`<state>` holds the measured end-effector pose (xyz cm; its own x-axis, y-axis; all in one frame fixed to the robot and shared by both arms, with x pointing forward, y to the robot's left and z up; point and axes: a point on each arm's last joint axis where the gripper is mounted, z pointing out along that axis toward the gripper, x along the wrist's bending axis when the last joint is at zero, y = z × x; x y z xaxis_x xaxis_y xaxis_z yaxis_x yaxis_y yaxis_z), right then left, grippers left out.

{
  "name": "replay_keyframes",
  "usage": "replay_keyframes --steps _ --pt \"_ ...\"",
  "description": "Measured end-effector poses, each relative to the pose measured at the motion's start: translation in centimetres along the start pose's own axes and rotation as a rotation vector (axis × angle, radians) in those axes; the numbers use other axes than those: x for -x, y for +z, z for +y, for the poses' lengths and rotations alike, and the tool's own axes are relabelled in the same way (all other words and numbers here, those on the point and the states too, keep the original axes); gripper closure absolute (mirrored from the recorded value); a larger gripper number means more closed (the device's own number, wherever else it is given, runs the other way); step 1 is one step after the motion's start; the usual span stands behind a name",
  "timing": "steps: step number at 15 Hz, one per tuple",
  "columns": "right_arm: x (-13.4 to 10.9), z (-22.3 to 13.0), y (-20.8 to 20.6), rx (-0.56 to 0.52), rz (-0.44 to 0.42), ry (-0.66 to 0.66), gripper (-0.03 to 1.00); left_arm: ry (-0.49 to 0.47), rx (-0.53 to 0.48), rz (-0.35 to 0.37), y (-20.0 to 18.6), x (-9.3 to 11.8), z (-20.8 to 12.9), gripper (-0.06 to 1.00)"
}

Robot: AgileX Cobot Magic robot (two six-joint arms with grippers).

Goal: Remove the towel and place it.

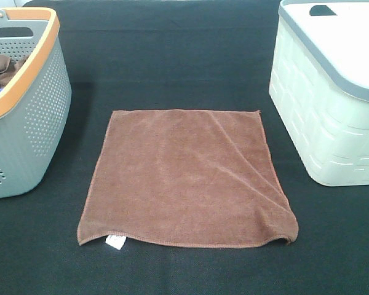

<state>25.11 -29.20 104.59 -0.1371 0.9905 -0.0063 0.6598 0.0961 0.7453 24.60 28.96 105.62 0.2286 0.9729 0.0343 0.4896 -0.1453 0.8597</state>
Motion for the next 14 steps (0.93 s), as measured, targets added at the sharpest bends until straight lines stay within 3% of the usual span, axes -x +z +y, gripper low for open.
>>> replay_keyframes --steps 4,14 --pt "-0.2 -1.5 -1.7 0.154 -0.033 0.007 0.2 0.005 0.049 0.008 -0.7 0.1 -0.4 0.14" --pt "-0.3 -1.6 -1.7 0.161 -0.032 0.007 0.2 0.01 0.09 0.014 -1.2 0.2 -0.7 0.14"
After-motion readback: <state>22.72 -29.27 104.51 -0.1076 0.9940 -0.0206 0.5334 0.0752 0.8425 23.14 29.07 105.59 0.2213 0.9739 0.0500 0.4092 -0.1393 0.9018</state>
